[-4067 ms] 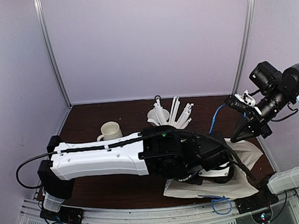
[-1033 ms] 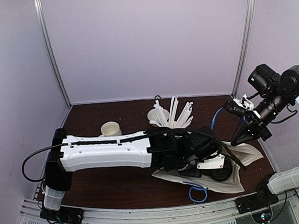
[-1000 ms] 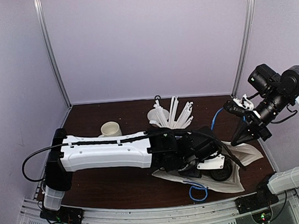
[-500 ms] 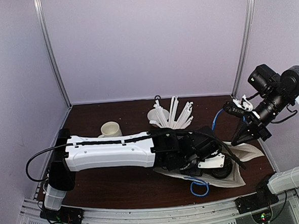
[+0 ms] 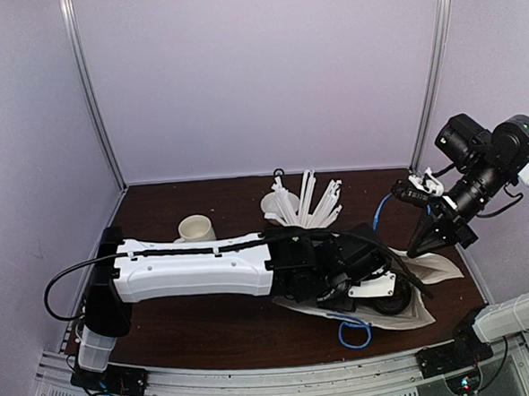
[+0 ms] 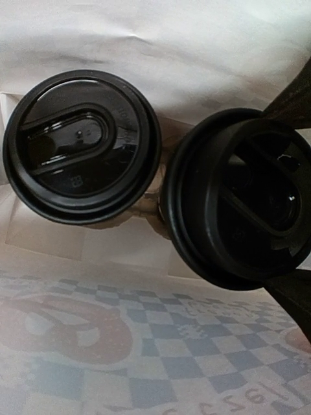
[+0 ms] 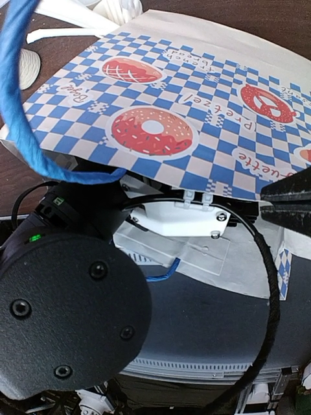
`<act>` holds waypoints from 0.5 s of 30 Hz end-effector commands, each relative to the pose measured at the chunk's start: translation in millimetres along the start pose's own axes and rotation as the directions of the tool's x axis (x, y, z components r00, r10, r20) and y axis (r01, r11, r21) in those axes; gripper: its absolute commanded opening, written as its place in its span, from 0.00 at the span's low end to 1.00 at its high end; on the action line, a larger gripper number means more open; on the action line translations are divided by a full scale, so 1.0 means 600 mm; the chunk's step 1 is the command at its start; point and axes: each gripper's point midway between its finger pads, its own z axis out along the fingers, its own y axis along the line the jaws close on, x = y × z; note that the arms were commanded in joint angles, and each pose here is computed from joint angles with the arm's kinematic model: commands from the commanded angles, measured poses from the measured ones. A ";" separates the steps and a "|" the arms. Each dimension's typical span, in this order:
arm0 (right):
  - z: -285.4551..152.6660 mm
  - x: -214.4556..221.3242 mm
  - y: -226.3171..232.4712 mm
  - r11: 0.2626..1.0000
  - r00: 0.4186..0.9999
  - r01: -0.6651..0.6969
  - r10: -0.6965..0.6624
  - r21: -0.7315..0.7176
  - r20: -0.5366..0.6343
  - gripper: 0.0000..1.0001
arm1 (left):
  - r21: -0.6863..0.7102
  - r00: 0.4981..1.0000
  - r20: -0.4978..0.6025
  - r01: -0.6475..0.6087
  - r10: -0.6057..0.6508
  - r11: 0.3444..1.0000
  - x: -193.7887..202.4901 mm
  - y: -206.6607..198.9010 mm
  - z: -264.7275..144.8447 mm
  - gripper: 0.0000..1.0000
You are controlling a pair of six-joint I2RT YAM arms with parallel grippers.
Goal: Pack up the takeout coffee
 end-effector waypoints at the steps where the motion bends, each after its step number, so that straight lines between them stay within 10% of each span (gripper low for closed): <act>1: -0.010 -0.004 0.008 1.000 1.000 -0.018 0.018 -0.005 0.004 0.00 | -0.028 0.998 0.036 0.046 -0.045 0.999 0.003 0.032 -0.048 0.46; 15: -0.020 -0.020 0.011 1.000 0.999 -0.014 0.015 -0.021 0.029 0.00 | -0.035 1.000 0.000 0.018 -0.018 0.999 0.020 0.029 -0.027 0.46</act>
